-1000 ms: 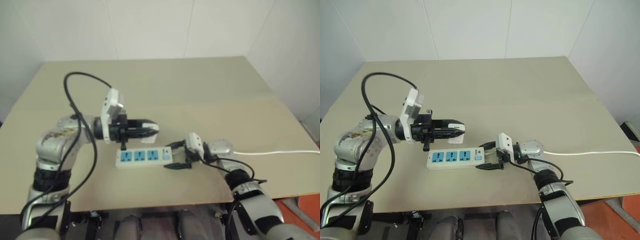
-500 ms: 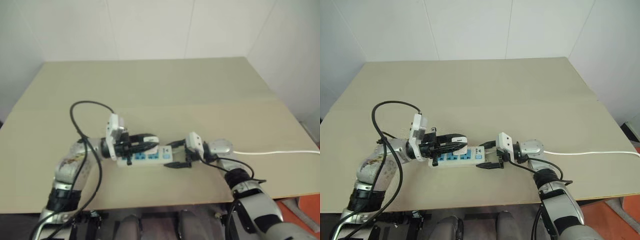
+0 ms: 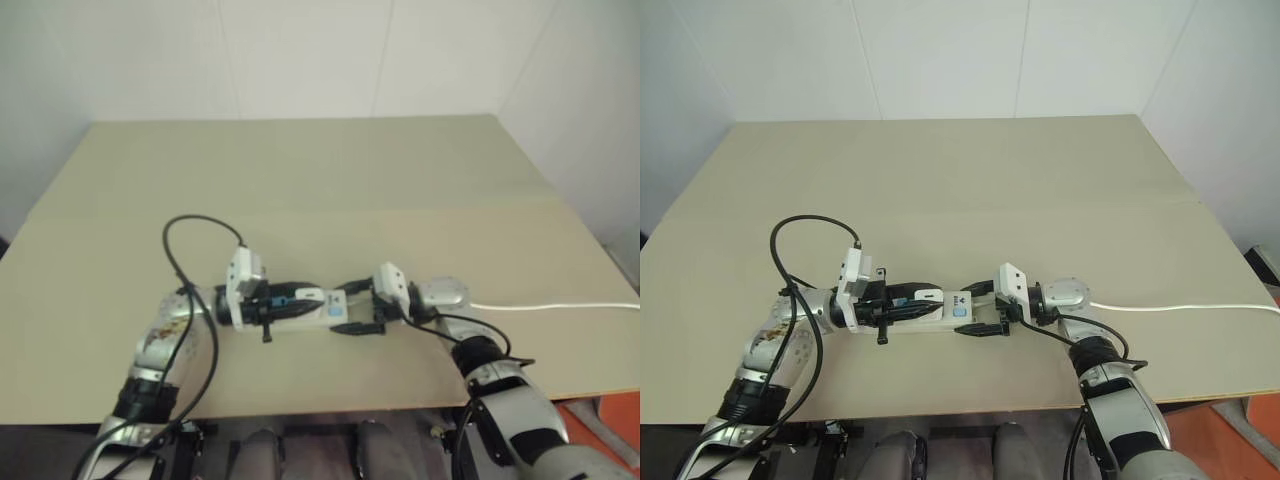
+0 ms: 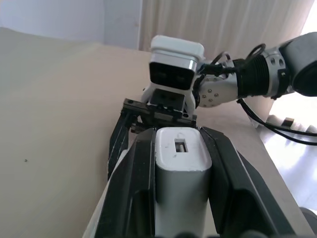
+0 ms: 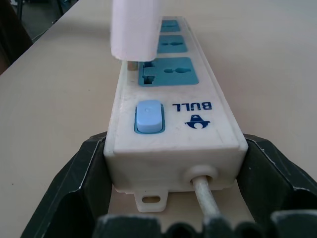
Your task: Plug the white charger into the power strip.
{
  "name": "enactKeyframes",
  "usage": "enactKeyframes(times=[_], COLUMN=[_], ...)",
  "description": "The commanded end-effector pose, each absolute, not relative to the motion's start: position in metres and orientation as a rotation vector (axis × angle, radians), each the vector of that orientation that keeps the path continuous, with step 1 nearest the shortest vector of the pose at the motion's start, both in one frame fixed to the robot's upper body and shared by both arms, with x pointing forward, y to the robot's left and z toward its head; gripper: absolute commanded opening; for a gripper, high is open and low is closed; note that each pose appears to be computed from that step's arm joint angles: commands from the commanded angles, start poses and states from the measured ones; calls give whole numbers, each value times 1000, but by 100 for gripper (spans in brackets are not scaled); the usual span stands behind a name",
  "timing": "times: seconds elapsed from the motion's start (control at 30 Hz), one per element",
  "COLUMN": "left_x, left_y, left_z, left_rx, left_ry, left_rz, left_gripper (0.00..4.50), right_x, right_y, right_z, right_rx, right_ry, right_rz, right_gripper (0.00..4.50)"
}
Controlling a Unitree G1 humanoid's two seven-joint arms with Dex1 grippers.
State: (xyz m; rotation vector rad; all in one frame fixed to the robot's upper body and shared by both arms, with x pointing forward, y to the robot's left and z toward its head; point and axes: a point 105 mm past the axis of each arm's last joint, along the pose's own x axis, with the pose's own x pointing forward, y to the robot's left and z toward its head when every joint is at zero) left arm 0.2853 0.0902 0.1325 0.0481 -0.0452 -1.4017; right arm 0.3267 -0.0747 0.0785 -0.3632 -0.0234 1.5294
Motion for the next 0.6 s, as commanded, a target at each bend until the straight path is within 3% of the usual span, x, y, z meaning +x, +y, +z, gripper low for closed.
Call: enactKeyframes(times=[0.03,0.6], left_x=[290,302], left_y=[89,82], left_z=[129,130], left_rx=[94,73], left_ry=[-59,-68], left_rz=[-1410,-1420], left_gripper=[102,102], right_x=[327,323], right_y=[-82,-85], right_z=[77,75], right_rx=[-376,-371], right_ry=[-5,6], right_rz=[1503,1486], right_gripper=[340,340])
